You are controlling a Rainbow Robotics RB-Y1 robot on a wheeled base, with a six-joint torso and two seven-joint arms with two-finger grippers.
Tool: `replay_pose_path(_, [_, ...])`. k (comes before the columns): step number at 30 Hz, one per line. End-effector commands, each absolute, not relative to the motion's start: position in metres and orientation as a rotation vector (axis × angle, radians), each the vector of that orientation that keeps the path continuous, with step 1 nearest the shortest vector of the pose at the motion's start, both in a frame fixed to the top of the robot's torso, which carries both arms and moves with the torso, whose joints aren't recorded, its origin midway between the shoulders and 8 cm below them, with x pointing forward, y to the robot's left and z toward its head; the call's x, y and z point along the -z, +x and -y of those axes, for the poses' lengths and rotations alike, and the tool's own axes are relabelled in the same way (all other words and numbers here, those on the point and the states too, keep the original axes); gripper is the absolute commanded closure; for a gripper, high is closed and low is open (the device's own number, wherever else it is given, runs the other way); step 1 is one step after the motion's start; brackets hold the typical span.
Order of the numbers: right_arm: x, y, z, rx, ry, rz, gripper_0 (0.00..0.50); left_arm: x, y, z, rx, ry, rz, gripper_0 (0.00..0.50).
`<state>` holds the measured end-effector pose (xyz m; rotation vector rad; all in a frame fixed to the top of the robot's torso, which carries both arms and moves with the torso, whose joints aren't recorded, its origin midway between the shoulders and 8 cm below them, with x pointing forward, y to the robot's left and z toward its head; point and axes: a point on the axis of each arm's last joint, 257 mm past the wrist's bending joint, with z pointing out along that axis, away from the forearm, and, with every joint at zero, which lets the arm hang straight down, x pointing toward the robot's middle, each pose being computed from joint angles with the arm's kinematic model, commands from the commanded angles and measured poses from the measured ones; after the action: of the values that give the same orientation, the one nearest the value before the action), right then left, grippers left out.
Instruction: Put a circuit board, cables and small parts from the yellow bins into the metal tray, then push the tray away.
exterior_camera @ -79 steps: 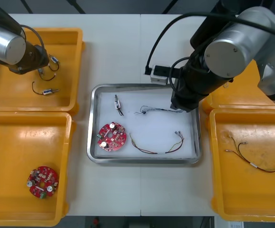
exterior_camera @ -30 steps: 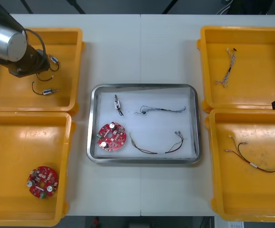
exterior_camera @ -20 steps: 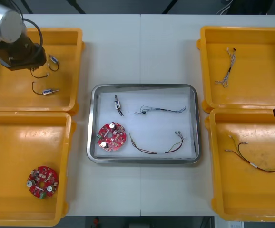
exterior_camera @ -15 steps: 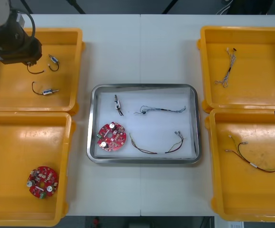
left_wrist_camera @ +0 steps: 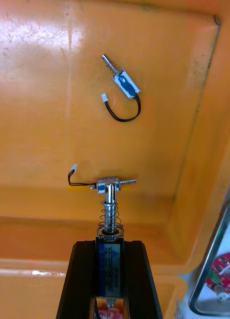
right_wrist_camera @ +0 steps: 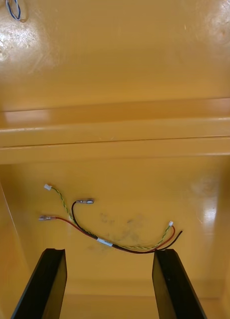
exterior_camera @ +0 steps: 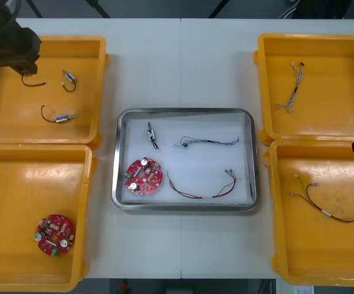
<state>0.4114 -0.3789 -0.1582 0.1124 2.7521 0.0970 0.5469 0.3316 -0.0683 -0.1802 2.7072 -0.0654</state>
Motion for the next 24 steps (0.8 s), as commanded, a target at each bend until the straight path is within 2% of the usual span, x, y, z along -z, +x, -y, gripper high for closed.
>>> replay_pose_path(1, [0.140, 0.412, 0.396, -0.023, 0.087, -2.709, 0.000, 0.013, 0.543, -0.333, 0.078, -0.214, -2.629, 0.500])
replay_pose_path(5, [0.140, 0.412, 0.396, -0.023, 0.087, -2.709, 0.000, 0.018, 0.541, -0.308, 0.165, -0.263, -2.643, 0.500])
replay_pose_path(11, [0.140, 0.412, 0.396, -0.023, 0.087, -2.709, 0.000, 0.029, 0.539, -0.264, 0.230, -0.320, -2.650, 0.500])
replay_pose_path(16, [0.140, 0.412, 0.396, -0.023, 0.087, -2.709, 0.000, 0.044, 0.535, -0.233, 0.230, -0.367, -2.625, 0.500])
replay_pose_path(19, [0.140, 0.412, 0.396, -0.023, 0.087, -2.709, 0.000, 0.058, 0.530, -0.207, 0.238, -0.494, -2.556, 0.500])
replay_pose_path(24, [0.140, 0.412, 0.396, -0.023, 0.087, -2.709, 0.000, 0.077, 0.515, -0.177, 0.231, -0.532, -2.522, 0.500])
